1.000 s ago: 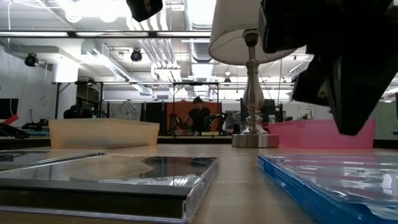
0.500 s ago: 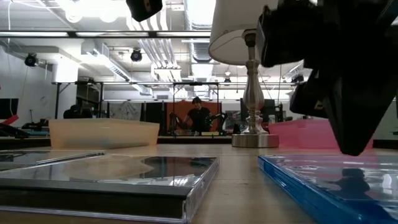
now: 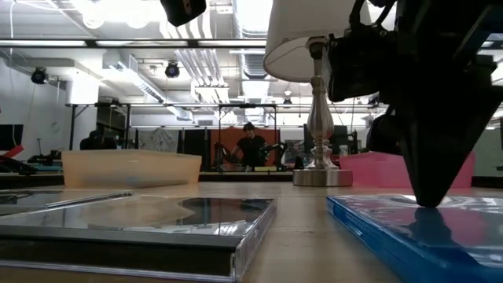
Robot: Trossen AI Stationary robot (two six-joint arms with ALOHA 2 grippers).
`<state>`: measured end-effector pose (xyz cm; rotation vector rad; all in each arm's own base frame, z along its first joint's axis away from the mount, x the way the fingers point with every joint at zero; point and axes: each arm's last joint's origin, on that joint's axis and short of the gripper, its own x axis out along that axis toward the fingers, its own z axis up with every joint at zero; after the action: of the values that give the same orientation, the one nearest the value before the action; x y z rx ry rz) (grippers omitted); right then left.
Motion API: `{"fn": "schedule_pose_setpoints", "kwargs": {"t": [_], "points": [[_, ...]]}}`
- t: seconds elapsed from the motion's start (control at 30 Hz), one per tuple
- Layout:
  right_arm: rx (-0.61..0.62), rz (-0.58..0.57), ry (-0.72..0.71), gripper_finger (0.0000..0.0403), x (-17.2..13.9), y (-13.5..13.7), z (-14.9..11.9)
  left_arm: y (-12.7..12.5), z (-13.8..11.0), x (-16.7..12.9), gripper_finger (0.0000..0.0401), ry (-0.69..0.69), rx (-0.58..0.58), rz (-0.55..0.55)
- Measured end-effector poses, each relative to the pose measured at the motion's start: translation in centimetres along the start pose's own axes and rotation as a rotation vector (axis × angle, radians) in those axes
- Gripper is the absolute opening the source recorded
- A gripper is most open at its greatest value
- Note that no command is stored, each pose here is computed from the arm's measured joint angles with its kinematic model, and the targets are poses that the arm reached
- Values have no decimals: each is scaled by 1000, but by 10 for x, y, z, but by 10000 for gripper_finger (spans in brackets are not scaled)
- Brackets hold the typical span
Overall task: Pick & place jewel cases by type
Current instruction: Put the blue cd case into the orange bin
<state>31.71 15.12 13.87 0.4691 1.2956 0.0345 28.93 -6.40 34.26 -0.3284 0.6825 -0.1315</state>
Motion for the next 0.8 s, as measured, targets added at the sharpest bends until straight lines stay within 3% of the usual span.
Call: {"fn": "schedule_pose_setpoints", "kwargs": {"t": [0.37, 0.8], "points": [[-5, -118, -117, 8, -4, -22, 20, 0, 0, 0, 0, -1, 0, 0], [-6, -326, -374, 8, -26, -46, 61, 1, 0, 0, 0, -2, 1, 28]]}}
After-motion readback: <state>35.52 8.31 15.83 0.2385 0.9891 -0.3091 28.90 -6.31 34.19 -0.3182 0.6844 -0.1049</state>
